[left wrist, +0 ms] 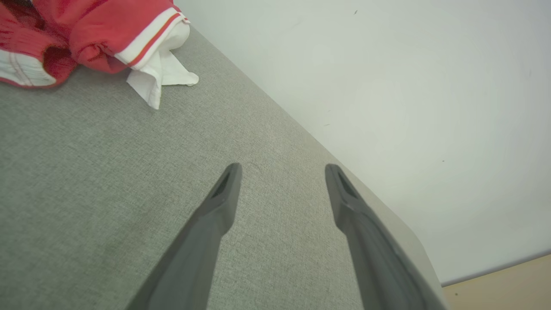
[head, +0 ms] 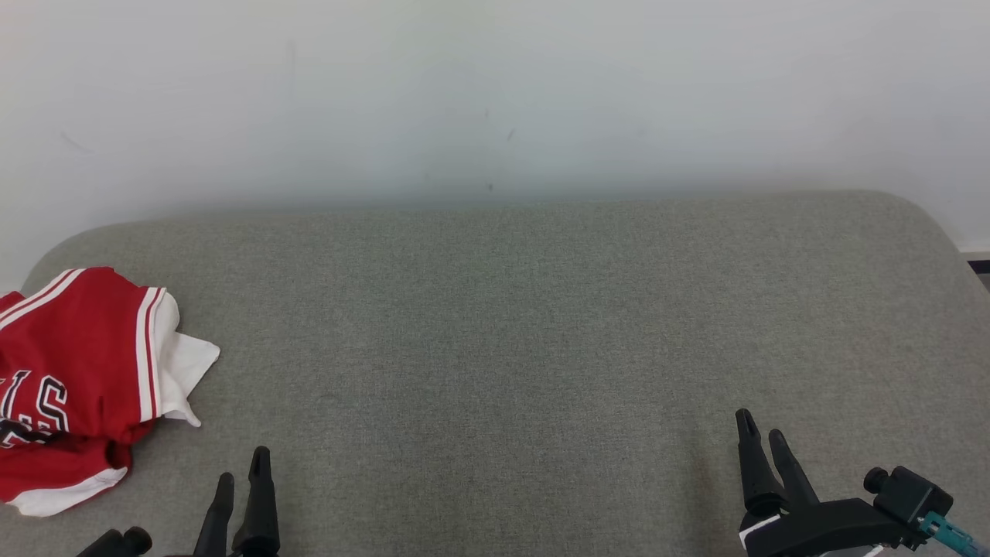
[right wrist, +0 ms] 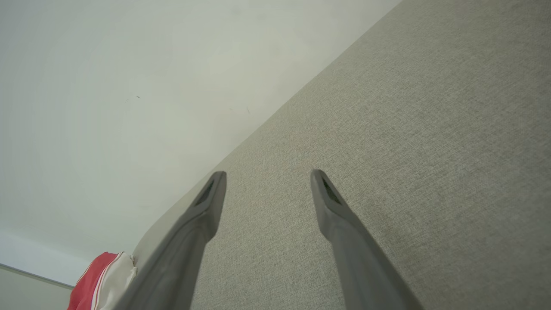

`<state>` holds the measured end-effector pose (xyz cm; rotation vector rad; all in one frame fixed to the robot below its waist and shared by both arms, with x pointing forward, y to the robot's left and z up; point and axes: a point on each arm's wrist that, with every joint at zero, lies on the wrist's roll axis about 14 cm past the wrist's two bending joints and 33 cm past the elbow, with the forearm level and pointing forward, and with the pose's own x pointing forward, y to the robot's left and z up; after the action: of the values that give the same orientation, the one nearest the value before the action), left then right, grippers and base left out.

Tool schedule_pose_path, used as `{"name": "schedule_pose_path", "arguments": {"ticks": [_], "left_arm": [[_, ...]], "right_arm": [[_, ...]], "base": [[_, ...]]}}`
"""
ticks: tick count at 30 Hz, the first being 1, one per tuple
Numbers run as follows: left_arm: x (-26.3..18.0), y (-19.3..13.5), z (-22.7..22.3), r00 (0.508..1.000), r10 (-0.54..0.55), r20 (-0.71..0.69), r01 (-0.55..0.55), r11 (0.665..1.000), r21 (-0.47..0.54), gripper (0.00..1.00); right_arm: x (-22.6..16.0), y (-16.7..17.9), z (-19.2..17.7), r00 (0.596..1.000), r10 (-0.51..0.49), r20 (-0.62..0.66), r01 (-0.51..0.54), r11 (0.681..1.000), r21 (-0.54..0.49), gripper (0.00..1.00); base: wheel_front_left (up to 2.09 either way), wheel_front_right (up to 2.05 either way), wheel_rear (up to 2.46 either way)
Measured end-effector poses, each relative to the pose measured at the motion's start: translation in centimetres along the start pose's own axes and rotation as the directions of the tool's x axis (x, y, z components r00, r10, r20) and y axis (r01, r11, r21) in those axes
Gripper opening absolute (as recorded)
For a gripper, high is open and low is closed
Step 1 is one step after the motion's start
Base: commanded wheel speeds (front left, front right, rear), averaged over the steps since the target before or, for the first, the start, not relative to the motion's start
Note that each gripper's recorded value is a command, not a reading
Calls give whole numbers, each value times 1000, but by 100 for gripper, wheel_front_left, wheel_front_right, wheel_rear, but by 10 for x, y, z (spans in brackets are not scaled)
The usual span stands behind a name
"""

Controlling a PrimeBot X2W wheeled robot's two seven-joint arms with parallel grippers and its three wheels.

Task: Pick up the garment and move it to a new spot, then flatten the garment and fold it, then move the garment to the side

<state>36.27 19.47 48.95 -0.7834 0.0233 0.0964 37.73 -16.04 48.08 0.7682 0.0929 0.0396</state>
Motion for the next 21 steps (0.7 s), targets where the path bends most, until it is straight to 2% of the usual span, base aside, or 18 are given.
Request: {"name": "schedule_pose_path", "arguments": {"ticks": [8,21], "left_arm": [[0,-4,0,1000,-16,12,15,989,146,100],[-4,-5,4,999,-34,36,22,958,286,100]], "right_arm": [[0,2,-1,1000,11,-2,-11,996,-93,100],[0,6,1,999,35,3,-33,970,-243,100]], "base": [[0,0,0],[0,0,0]]}}
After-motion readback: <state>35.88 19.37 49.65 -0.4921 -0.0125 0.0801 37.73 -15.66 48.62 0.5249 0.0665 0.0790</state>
